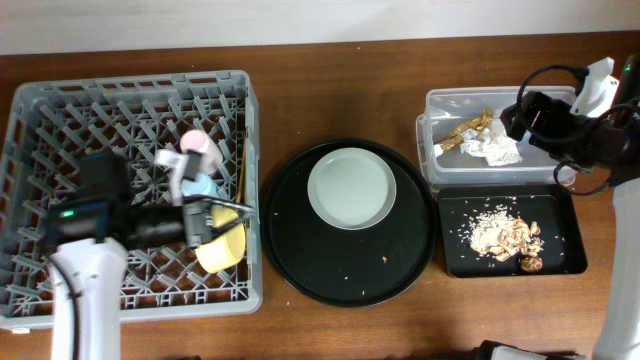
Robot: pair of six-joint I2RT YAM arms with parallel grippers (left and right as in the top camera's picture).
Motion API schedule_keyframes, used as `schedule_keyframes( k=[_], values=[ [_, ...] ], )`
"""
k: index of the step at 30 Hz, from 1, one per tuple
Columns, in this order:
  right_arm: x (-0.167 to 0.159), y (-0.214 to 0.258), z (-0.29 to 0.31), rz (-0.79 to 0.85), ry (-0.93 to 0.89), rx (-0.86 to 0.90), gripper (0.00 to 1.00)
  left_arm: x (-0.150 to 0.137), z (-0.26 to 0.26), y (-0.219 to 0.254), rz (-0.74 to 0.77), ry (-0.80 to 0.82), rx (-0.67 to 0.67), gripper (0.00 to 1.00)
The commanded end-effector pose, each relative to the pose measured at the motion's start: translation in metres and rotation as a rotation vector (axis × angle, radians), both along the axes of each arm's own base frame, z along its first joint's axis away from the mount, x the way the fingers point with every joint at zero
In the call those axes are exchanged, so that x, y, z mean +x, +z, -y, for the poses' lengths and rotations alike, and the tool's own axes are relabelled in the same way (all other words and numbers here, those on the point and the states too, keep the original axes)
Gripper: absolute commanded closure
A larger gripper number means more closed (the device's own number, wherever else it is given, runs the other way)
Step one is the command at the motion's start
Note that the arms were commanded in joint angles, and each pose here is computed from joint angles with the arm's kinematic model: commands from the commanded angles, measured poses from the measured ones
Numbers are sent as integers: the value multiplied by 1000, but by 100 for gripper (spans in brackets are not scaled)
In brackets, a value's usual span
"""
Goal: Sort waste into correct bins and load items into the dishwasher rack
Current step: 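Tip yellow bowl upside down in the rack and release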
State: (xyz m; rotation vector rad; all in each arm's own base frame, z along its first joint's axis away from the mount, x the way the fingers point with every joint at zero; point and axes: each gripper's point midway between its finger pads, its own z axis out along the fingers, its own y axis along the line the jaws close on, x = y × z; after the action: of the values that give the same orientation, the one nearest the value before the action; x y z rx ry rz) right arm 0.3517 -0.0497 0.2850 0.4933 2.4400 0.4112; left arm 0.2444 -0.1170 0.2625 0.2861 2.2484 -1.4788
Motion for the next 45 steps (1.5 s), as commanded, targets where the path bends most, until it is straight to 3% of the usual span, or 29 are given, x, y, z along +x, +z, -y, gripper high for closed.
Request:
schedule_keyframes(
  k=[1,5,10,13,25,31,34,37,41,45],
  values=[
    [1,7,3,19,0,-19,1,8,3,-52,-217,123,362,100],
    [0,7,2,19,0,-19,1,15,-16,-90,-272,340,758,100],
    [1,7,3,19,0,-19,1,-1,-61,-101,-296,521,1097,100],
    [1,7,3,19,0,-19,1,-7,-81,-101,-314,587,1191,100],
    [0,7,2,19,0,-19,1,19,-87,-69,-213,688,1158,96],
    [0,7,2,19,0,-19,1,-10,-130,-101,-506,673,1297,96],
    [1,7,3,19,0,-19,1,-6,-133,-114,-563,654,1320,96],
    [1,7,3,19,0,-19,1,5,-114,-128,-569,567,1239,95],
    [1,7,3,19,0,-19,1,15,-66,-132,-518,360,1015,95],
    [1,7,3,19,0,-19,1,22,-67,-113,-447,388,997,94]
  ],
)
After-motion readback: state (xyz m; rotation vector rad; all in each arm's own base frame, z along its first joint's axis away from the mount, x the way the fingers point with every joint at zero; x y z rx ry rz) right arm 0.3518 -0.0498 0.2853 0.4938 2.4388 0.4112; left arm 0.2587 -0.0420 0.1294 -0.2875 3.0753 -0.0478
